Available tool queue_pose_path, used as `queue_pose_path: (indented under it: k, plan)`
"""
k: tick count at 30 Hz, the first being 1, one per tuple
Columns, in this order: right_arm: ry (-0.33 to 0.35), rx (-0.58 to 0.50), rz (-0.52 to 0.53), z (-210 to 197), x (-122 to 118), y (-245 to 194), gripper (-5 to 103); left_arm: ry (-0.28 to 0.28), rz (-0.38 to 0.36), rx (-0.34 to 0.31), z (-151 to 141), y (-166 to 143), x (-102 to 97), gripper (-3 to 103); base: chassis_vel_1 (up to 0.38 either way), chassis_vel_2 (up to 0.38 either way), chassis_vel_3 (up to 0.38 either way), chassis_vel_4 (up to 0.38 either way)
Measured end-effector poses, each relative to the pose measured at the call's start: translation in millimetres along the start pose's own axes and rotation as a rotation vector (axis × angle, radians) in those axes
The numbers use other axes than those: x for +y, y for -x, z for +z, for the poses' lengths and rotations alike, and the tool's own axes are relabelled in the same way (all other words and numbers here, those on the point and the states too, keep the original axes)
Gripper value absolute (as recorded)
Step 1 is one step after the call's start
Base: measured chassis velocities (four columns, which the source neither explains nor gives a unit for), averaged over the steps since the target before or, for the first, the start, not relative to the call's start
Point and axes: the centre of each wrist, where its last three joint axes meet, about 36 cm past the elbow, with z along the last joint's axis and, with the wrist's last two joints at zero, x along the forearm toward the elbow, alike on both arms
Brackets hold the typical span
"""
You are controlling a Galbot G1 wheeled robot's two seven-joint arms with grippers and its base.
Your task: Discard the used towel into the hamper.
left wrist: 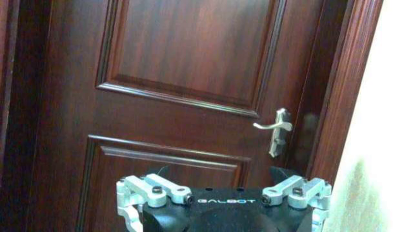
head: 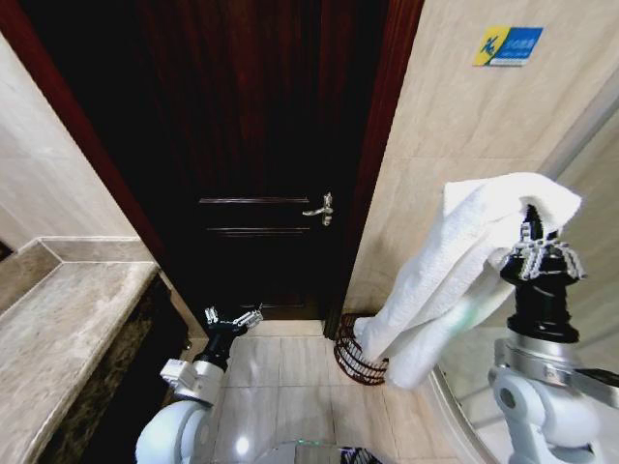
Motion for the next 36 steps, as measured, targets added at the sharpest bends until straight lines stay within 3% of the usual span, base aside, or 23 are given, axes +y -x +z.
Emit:
queue_pose_path:
  k: [5,23,36]
  plan:
    - [-0.026,0.004,0.015,-0.7,-1.4,-2.7,8,0.0,0.0,0.0,0.0,0.0,0.0,100,0.0,0.0,0.0,0.0]
    - [-0.009,0.013,-0.015,2.1,-2.5,-6.6,8,0.0,0.0,0.0,0.0,0.0,0.0,100,-0.063,0.057,0.061,-0.054]
    - [0.02,0.067,-0.043,31.2,-29.0,0.7,8,0.0,0.0,0.0,0.0,0.0,0.0,100,-0.006,0.008,0.007,-0.003]
